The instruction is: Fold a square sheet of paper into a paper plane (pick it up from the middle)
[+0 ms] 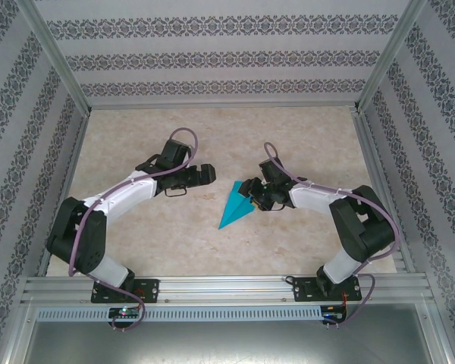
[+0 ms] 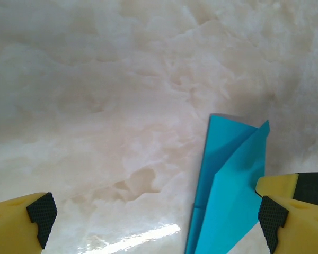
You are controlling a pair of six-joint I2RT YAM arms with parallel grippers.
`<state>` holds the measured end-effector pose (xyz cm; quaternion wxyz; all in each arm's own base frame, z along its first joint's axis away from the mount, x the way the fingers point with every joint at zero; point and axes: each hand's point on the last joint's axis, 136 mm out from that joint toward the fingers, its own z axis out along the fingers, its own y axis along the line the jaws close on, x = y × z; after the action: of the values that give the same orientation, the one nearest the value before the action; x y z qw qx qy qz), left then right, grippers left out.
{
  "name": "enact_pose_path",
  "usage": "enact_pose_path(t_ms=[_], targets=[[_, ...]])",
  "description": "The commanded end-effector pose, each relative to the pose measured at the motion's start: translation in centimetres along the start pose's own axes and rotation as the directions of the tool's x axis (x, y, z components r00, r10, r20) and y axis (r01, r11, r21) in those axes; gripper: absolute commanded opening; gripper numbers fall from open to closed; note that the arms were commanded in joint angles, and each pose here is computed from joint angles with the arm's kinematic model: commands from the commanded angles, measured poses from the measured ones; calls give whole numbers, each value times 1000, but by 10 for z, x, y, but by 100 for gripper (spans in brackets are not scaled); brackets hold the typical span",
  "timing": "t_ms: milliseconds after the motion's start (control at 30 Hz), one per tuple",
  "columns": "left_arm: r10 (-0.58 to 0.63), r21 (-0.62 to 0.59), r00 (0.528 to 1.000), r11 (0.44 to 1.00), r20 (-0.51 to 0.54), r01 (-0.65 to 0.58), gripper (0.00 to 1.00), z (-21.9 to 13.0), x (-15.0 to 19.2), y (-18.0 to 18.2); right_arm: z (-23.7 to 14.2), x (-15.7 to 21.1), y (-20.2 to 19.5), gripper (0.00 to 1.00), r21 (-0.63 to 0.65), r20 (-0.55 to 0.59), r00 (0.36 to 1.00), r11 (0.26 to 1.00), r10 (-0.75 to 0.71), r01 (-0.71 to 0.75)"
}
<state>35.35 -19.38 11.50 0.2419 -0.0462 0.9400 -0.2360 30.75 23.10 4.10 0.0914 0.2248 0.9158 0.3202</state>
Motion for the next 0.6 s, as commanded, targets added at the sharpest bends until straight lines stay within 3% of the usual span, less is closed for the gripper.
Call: enact_pose_path(t_ms=[0,200,400,567], targets=[[-38,15,999,999,7,38,100,-6,-1,5,5,-3,20,53,-51,0,1000,999,-9,9],[-104,15,995,994,-10,104,100,-4,1,17,18,-1,22,48,-41,-30,999,999,-11,10],[-135,11,991,991,-12,135,100,-8,2,25,25,1,31,46,-92,-43,999,996,-10,6],[-164,33,986,986,-19,165,100,-10,4,28,28,3,38,39,-147,-38,999,989,-10,4]])
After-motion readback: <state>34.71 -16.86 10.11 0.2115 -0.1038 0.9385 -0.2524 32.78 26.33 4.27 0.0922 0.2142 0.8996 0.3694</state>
